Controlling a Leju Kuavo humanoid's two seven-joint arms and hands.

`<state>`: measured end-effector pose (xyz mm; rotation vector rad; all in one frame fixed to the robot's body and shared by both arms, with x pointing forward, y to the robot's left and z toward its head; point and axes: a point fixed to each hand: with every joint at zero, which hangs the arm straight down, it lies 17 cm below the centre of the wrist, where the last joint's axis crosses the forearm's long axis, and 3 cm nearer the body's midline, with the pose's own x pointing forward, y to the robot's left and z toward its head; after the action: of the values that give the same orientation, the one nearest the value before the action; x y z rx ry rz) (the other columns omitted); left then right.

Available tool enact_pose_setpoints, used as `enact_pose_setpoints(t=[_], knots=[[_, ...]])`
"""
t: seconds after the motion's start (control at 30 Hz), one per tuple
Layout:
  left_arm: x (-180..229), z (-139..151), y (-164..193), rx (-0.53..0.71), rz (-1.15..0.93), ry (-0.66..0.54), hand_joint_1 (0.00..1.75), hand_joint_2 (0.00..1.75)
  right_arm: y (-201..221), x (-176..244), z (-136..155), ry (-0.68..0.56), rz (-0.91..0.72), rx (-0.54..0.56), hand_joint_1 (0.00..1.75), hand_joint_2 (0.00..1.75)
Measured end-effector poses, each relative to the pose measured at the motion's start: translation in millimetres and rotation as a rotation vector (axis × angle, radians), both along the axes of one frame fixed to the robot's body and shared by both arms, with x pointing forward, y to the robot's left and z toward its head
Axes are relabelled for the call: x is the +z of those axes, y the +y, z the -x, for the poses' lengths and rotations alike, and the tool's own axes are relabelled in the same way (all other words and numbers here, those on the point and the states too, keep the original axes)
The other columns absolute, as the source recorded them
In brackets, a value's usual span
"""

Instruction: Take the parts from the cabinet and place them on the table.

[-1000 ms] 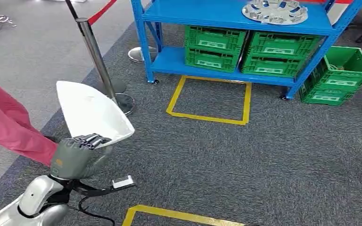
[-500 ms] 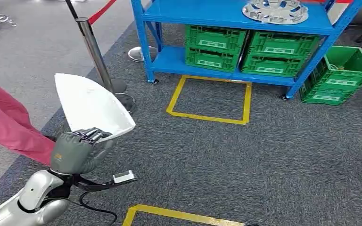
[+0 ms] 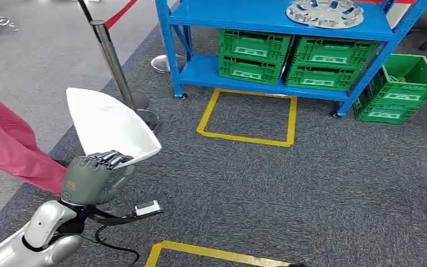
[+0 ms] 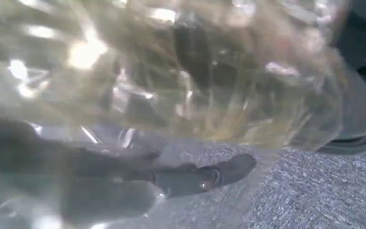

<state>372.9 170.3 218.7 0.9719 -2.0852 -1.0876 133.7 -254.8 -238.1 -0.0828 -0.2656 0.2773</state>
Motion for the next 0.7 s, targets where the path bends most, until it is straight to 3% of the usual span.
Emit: enact_pose_setpoints(t=[0.7], knots=[[-2,1,2,0.010,0.000,0.004,1.75,1.75,-5,1,7,0.021,0.030,0.021,0.00,0.00]])
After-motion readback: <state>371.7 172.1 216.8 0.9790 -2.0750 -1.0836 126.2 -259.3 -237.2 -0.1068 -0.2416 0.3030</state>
